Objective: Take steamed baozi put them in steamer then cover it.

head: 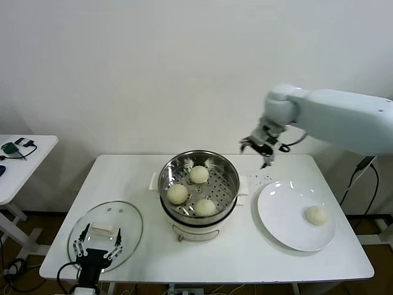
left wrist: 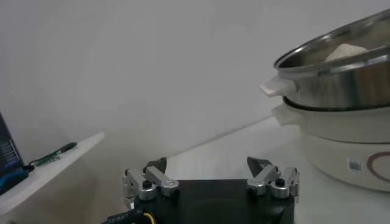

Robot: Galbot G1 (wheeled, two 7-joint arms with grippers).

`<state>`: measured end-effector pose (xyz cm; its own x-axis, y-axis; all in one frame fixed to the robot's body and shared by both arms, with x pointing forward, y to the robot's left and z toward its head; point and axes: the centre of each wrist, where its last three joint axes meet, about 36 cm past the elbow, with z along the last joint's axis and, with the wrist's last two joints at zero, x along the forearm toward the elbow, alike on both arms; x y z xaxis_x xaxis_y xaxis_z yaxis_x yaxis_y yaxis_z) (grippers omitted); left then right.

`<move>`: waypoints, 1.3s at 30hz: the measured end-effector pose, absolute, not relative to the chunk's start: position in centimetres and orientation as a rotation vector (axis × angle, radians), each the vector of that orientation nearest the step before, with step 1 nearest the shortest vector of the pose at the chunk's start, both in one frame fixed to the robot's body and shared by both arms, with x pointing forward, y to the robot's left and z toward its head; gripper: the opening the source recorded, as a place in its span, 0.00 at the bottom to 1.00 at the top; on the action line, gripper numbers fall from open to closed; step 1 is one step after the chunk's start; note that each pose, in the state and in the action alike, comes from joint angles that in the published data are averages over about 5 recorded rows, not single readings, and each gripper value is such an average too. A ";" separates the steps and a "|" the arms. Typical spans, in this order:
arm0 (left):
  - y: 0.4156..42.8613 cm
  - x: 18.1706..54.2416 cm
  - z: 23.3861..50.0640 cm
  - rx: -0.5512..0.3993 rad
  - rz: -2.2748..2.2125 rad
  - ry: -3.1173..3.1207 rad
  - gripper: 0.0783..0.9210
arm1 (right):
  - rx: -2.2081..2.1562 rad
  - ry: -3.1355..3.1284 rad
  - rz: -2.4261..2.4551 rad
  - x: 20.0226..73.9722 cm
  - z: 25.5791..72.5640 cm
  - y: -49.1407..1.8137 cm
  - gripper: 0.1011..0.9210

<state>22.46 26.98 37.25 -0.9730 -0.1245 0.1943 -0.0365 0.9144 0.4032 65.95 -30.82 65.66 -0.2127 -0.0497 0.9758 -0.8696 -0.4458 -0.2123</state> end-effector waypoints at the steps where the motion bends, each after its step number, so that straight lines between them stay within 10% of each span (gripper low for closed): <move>1: 26.9 22.5 37.3 0.121 -0.596 -2.861 0.88 | 1.411 -1.135 1.686 65.8 65.0 -32.2 0.88; 17: 26.8 22.8 37.1 0.128 -0.605 -2.854 0.88 | 1.218 -1.243 1.328 62.2 52.6 -44.9 0.88; 39: 26.8 23.2 36.5 0.135 -0.609 -2.841 0.88 | 1.141 -1.228 1.259 61.8 45.6 -47.8 0.88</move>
<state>23.15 26.76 36.49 -0.9687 -0.1377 0.2064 -0.0410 0.9093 0.4141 61.79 -47.85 45.59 -0.0567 0.0411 0.9975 -0.9983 0.0138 -0.0573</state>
